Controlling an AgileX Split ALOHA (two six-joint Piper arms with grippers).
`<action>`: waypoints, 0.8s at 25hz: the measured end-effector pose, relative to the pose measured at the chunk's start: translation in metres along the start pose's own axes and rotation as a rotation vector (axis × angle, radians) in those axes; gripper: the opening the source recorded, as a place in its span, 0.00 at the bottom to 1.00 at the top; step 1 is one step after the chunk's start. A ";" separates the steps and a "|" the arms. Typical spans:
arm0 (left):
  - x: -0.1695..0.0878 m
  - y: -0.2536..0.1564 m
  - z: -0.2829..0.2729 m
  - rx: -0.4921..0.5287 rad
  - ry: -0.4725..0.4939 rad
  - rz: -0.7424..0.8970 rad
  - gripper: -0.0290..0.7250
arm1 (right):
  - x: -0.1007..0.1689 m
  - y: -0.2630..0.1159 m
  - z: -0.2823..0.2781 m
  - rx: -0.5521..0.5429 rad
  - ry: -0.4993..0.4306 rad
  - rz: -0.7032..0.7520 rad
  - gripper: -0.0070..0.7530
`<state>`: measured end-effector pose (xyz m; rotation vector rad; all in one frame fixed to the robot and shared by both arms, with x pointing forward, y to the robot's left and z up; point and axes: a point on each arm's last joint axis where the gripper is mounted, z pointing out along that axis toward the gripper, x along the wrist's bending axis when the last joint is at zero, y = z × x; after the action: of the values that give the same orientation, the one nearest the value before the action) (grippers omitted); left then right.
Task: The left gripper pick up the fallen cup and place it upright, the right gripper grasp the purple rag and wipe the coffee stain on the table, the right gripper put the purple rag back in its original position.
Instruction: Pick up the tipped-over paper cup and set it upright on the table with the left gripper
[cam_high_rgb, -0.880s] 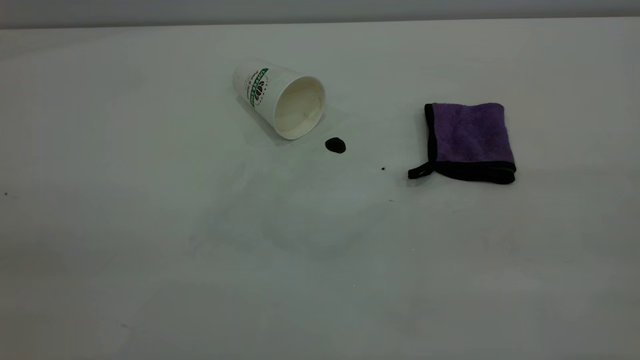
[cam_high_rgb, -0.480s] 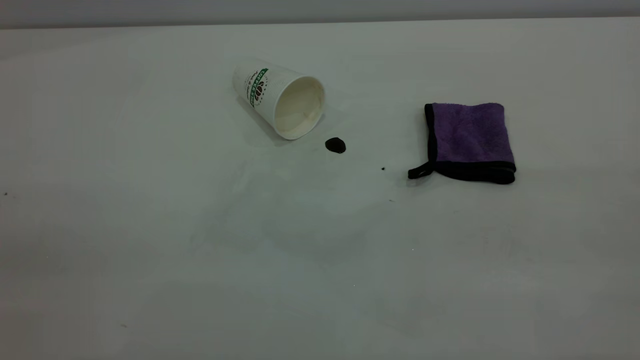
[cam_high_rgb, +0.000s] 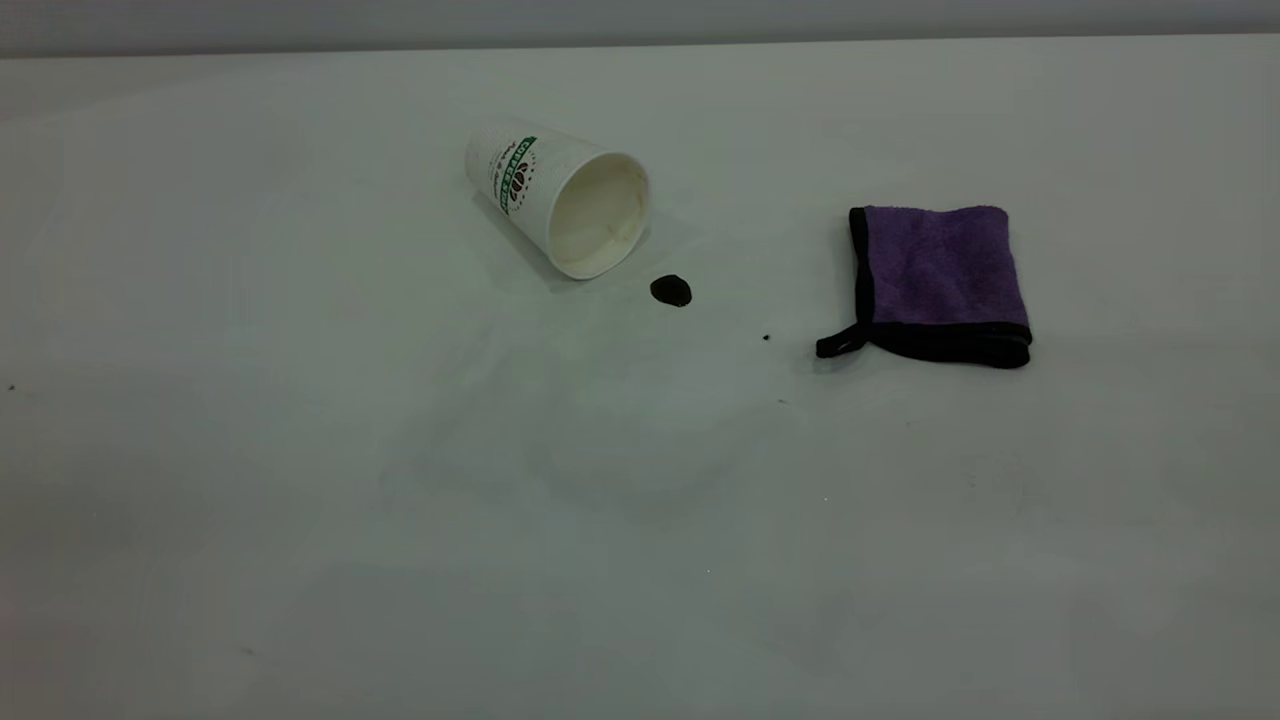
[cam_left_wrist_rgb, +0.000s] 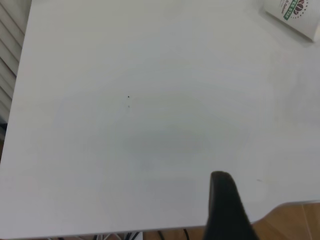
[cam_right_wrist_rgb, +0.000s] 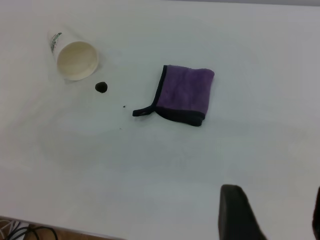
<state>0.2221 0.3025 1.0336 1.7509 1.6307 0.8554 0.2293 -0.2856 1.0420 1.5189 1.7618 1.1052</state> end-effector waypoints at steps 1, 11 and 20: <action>0.000 0.000 0.000 0.000 0.000 0.000 0.70 | 0.000 0.000 0.000 0.000 0.000 0.000 0.54; 0.001 0.000 0.000 -0.002 0.008 0.003 0.70 | 0.000 0.000 0.000 0.000 0.000 0.000 0.54; 0.003 0.035 0.020 0.130 0.001 0.006 0.78 | 0.000 0.000 0.000 0.000 0.000 0.000 0.54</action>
<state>0.2592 0.3031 1.0488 1.8443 1.7163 0.7676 0.2293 -0.2856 1.0420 1.5189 1.7618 1.1052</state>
